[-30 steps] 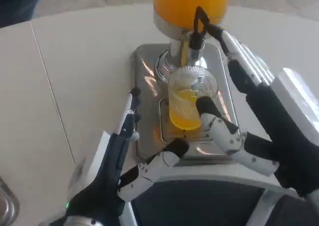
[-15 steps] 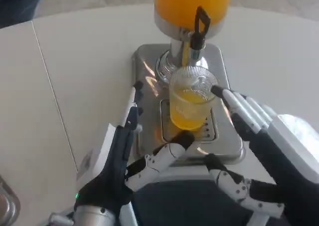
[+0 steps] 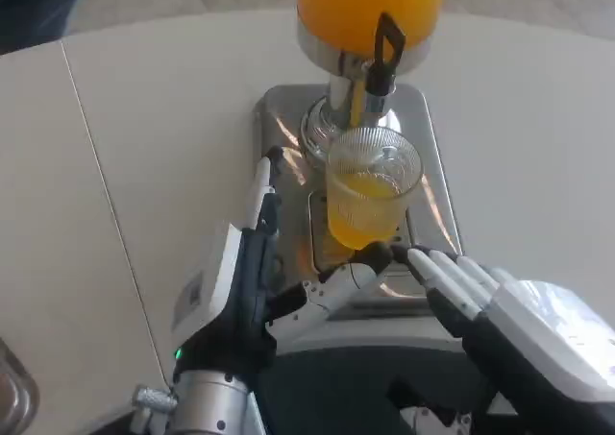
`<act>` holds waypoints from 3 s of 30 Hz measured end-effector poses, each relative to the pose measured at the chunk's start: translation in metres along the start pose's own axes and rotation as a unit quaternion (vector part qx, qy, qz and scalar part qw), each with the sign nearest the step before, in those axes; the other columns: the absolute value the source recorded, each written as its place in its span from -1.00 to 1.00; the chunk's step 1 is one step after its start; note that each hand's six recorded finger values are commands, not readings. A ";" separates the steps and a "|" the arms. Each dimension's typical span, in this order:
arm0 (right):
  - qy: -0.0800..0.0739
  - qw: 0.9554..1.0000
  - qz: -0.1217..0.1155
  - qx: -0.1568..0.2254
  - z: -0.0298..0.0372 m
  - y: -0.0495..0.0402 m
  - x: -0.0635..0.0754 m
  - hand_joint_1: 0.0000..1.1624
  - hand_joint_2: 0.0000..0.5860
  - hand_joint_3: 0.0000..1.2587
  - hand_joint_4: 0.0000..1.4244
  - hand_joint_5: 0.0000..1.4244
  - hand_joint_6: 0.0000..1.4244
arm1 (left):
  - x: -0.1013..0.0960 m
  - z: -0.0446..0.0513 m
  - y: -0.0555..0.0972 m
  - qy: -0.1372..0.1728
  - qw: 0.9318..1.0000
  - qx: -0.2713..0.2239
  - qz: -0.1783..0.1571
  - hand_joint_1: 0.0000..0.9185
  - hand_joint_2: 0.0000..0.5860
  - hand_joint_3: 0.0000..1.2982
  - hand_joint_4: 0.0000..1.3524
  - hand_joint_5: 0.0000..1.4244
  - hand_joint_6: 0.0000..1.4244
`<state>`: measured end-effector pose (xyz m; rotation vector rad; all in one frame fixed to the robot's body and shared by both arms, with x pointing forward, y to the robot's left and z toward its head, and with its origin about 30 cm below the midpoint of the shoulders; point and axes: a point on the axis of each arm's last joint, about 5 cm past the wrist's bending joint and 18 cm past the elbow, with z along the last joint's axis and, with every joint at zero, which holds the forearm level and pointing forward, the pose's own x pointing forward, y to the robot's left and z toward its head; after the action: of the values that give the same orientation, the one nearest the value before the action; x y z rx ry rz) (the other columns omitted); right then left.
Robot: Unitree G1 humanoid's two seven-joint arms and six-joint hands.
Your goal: Grasp the cup under the faucet to collect the drink, then remove the cup.
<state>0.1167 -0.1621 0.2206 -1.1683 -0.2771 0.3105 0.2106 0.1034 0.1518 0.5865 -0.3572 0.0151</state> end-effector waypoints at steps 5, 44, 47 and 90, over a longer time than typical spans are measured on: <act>0.007 1.000 0.014 0.005 0.0009 0.0007 0.000 0.24 0.49 -0.96 -1.00 -1.00 -1.00 | 0.008 -0.0003 -0.008 0.001 1.000 -0.002 0.014 -0.31 -0.86 -1.00 -1.00 -0.78 -0.66; 0.028 0.997 0.052 0.045 0.0008 0.0053 -0.012 0.35 0.40 -0.88 -1.00 -1.00 -1.00 | 0.042 0.0031 -0.040 0.023 0.998 -0.027 0.048 0.03 -0.77 -1.00 -1.00 -0.76 -0.57; 0.031 0.997 0.052 0.046 -0.0003 0.0049 -0.013 0.35 0.41 -0.88 -1.00 -1.00 -1.00 | 0.042 0.0027 -0.042 0.027 0.998 -0.030 0.049 0.03 -0.77 -1.00 -1.00 -0.76 -0.57; 0.057 0.992 0.064 0.092 -0.0190 0.0062 -0.004 0.40 0.43 -0.85 -1.00 -1.00 -1.00 | 0.077 0.0114 -0.069 0.024 0.998 0.014 0.064 -0.02 -0.76 -1.00 -1.00 -0.66 -0.47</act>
<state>0.1195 -0.1776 0.2076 -1.0189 -0.0712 0.3720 0.2874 0.0327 0.1493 0.5899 -0.3477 0.1582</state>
